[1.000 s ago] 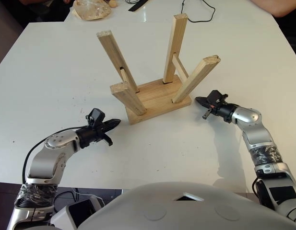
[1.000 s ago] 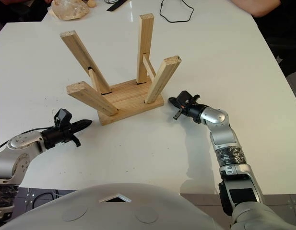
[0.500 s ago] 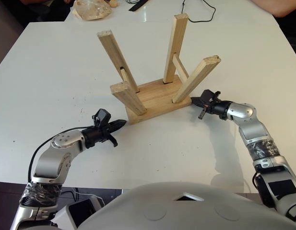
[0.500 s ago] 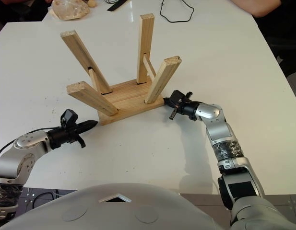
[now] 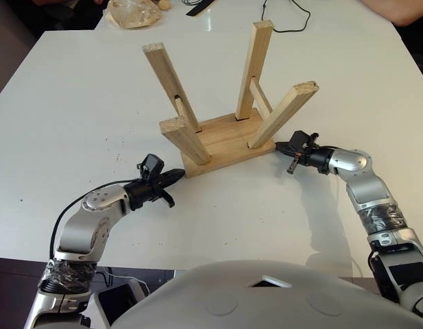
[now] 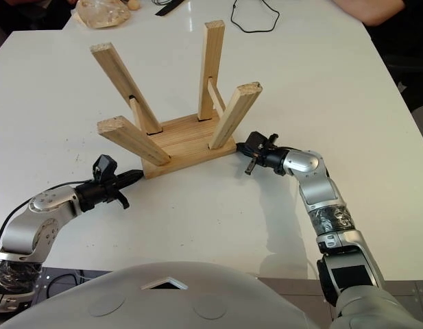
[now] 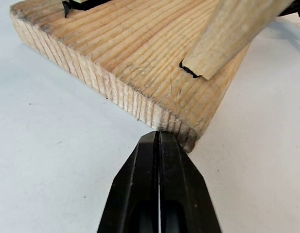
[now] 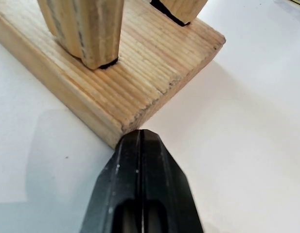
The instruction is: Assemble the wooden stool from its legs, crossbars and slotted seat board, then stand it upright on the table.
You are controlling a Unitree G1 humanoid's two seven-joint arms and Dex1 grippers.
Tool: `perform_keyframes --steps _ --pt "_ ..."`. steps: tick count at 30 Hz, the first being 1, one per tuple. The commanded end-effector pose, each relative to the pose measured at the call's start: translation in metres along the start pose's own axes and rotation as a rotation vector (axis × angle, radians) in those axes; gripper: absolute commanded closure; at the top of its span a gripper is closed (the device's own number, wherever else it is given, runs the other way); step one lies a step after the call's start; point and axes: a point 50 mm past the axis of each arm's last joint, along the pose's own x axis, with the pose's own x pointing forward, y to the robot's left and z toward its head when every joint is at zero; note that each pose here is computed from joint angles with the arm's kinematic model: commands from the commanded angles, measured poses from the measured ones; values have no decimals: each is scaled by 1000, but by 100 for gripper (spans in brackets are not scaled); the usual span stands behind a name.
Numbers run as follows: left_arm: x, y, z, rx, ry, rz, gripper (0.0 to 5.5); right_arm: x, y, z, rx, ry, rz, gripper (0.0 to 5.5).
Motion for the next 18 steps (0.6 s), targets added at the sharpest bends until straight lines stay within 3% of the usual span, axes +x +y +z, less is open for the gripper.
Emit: perform_keyframes --steps 1,10,18 --pt "10 -17 -2 -30 14 -111 546 -3 31 7 51 -65 190 550" --pt "-16 -36 37 -76 -162 -209 546 -57 42 49 118 -216 334 550" --pt "-29 -36 56 -35 -172 -228 546 -71 31 69 72 -250 298 550"
